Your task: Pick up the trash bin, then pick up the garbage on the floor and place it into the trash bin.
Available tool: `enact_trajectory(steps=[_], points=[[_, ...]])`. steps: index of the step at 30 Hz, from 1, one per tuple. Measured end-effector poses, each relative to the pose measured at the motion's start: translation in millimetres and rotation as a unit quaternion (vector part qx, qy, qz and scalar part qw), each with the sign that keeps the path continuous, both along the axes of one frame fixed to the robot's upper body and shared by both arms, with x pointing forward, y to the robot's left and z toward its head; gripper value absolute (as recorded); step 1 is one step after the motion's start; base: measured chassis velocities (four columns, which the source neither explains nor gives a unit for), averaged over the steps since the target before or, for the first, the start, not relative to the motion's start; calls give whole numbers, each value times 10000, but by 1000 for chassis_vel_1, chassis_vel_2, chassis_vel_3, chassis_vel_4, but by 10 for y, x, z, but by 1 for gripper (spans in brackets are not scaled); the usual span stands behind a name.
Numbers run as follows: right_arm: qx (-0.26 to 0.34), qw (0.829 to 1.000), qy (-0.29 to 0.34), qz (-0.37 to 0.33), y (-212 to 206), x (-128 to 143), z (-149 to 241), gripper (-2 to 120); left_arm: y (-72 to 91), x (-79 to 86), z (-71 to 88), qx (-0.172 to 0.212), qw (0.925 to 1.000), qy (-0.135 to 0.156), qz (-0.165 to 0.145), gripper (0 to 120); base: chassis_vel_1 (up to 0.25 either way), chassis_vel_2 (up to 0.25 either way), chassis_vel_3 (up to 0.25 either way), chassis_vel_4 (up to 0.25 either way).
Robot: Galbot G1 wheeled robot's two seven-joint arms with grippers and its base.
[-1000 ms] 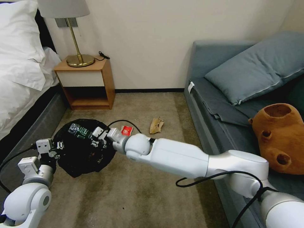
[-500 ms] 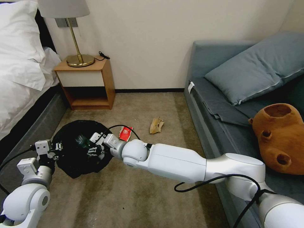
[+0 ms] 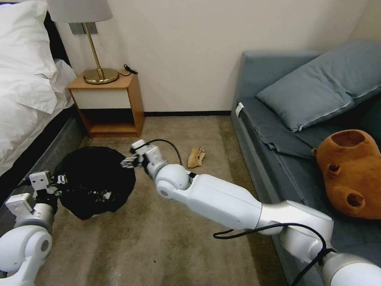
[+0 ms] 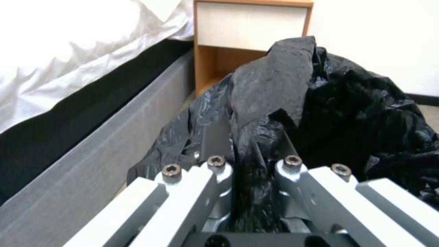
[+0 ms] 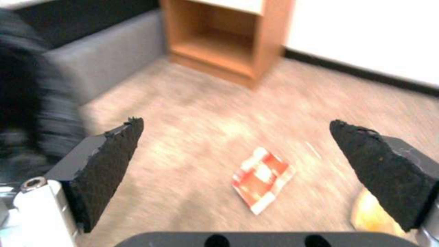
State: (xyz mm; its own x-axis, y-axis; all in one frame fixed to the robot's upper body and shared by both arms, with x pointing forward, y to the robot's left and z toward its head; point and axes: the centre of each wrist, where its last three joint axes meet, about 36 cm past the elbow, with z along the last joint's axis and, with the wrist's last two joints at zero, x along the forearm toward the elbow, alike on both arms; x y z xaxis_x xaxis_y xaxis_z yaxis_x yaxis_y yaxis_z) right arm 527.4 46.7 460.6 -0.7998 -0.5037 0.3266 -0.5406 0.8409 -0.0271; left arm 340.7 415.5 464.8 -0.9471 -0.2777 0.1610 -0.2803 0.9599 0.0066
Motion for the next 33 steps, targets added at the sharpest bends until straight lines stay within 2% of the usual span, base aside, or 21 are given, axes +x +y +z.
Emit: enact_trajectory(steps=[1,2,3,4,5,11,22,26,33], points=[[0,10000,0,0,0,0,0,100,0,0,0,0,10000,0,0,6,0,0,0,0],[-78,9988,278,-400,-158,48,-154,100,22,-19,-20,-3,10000,19,40,6,0,0,0,0],[-78,9988,278,-400,-158,48,-154,100,22,-19,-20,-3,10000,19,40,6,0,0,0,0],[-180,9962,499,-684,-268,71,-278,100,29,-37,-34,-12,10000,31,63,6,0,0,0,0],[-180,9962,499,-684,-268,71,-278,100,29,-37,-34,-12,10000,31,63,6,0,0,0,0],[-355,9852,1086,-1280,-659,171,-829,100,33,-106,-59,14,9999,39,127,6,0,0,0,0],[-517,9809,1354,-1295,-791,83,-1214,100,82,-228,-42,12,9998,-55,187,6,0,0,0,0],[-724,9861,1030,-1085,-844,6,-1458,100,102,-275,-75,-39,9998,-23,207,6,0,0,0,0],[-718,9860,1063,-1064,-836,-67,-1634,100,118,-300,-146,-36,9997,19,246,6,0,0,0,0]])
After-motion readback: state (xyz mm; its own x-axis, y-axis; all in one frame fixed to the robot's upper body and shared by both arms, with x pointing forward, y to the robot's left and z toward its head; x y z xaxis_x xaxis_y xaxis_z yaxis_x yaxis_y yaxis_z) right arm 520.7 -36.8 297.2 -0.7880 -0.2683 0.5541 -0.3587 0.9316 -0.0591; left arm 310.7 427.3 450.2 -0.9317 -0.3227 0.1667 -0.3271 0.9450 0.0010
